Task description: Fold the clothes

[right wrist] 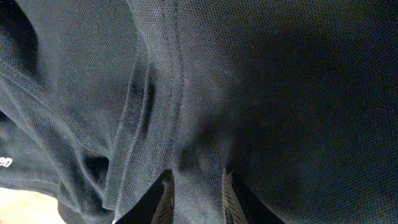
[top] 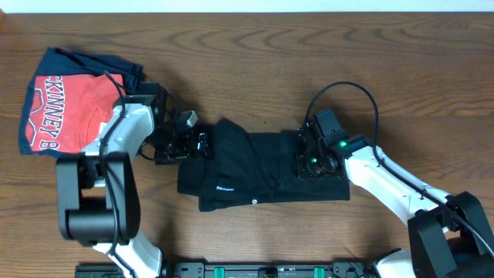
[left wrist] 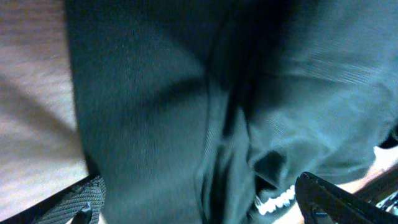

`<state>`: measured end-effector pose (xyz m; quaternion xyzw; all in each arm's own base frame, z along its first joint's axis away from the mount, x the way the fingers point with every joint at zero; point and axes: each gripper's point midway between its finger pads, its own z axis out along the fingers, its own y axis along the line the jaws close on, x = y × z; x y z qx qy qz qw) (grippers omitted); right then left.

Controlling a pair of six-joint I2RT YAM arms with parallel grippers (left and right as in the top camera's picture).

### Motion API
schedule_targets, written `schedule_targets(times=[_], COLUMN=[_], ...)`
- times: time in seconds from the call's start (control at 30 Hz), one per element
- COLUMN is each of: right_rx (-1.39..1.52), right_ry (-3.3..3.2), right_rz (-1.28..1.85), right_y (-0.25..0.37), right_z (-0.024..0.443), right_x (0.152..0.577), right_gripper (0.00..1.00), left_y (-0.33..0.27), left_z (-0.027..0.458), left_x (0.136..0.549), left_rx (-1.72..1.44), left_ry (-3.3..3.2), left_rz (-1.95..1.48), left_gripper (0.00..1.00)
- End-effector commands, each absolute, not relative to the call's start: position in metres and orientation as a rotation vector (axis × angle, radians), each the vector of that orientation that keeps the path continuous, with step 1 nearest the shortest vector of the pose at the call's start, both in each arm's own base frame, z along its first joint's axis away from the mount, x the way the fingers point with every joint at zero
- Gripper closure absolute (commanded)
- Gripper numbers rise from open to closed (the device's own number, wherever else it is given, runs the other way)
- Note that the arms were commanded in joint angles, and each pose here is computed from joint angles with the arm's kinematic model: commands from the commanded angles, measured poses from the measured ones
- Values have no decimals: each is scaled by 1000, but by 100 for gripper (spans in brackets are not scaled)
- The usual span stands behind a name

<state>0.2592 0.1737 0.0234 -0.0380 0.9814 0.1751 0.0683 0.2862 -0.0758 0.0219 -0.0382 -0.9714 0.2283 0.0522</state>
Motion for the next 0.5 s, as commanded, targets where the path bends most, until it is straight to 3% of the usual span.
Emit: schedule_targets(times=[0.0,0.27,0.47], right_rx=[-151,-152,-152], right_ry=[2945,2941,2941], right_rz=[540,542,542], right_y=[178,179,179], right_z=[26,26,26], right_x=[261,262,262], right_gripper=[75,75,75], left_y=[-78,-107,-111], left_z=[6,14,16], left_x=[279,269,266], left_rx=[-132,-257,-333], left_ry=[-2894,-2773,-2761], left_rz=[726,1029,1052], left_gripper=[2,2,0])
